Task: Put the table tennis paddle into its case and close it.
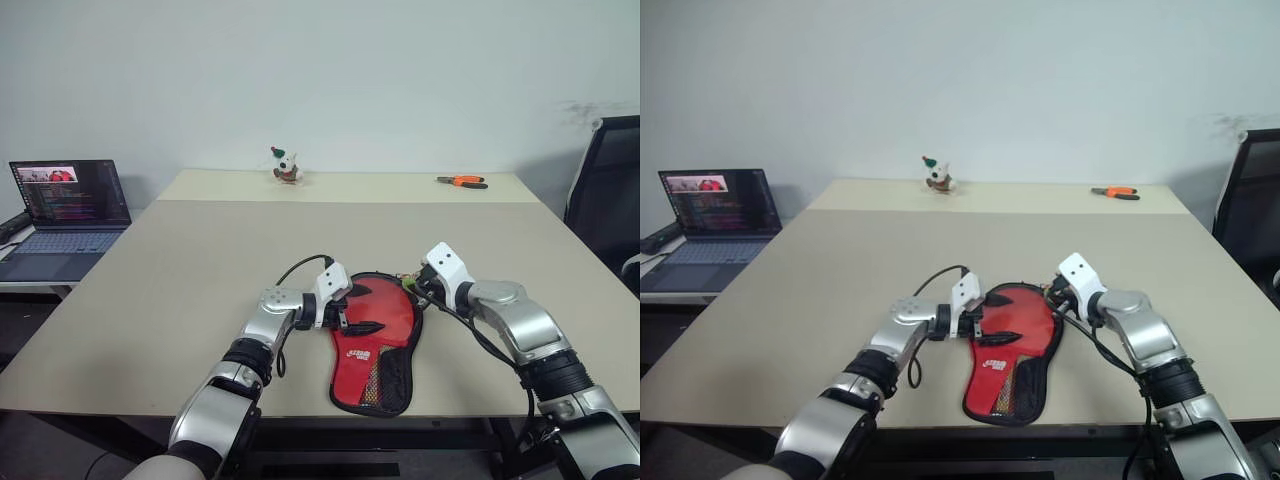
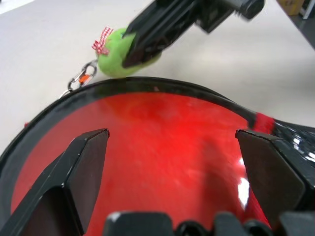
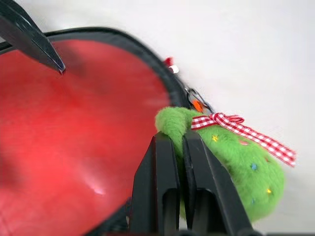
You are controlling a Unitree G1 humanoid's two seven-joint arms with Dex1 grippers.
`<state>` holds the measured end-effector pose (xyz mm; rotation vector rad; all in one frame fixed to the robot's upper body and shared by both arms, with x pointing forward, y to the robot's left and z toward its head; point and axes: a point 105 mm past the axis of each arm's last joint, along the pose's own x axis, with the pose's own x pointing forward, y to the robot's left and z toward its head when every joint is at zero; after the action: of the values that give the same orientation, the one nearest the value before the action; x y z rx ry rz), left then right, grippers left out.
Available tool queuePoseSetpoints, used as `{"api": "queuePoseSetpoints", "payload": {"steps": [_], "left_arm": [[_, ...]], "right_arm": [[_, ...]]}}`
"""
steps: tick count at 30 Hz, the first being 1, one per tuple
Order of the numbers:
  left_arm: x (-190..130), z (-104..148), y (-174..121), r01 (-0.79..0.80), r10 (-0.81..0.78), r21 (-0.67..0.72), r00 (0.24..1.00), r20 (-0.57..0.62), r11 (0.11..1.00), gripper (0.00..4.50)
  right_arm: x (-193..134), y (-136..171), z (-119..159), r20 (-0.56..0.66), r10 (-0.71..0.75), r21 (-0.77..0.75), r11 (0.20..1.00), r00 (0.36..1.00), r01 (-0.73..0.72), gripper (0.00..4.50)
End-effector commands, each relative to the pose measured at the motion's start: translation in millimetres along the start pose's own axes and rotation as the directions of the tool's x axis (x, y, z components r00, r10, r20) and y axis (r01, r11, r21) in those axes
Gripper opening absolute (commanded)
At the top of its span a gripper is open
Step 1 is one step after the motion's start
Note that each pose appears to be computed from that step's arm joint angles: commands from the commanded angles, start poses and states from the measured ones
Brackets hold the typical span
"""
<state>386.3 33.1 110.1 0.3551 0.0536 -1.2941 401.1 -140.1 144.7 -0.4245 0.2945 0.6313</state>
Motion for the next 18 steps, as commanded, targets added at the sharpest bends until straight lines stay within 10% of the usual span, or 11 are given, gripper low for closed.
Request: {"api": "queuePoseSetpoints", "payload": {"steps": [1, 18], "left_arm": [[5, -3, 0, -0.002, 0.003, 0.018, 1.000, -0.023, 1.000, 4.50], [13, -23, -6, -0.027, 0.024, -0.050, 0.997, -0.070, 0.998, 4.50]], "right_arm": [[-10, -16, 17, 0.047, -0.033, -0.027, 0.999, 0.998, 0.034, 0.02], [-62, -40, -24, -0.126, -0.004, -0.076, 0.997, 0.992, -0.006, 0.02]]}}
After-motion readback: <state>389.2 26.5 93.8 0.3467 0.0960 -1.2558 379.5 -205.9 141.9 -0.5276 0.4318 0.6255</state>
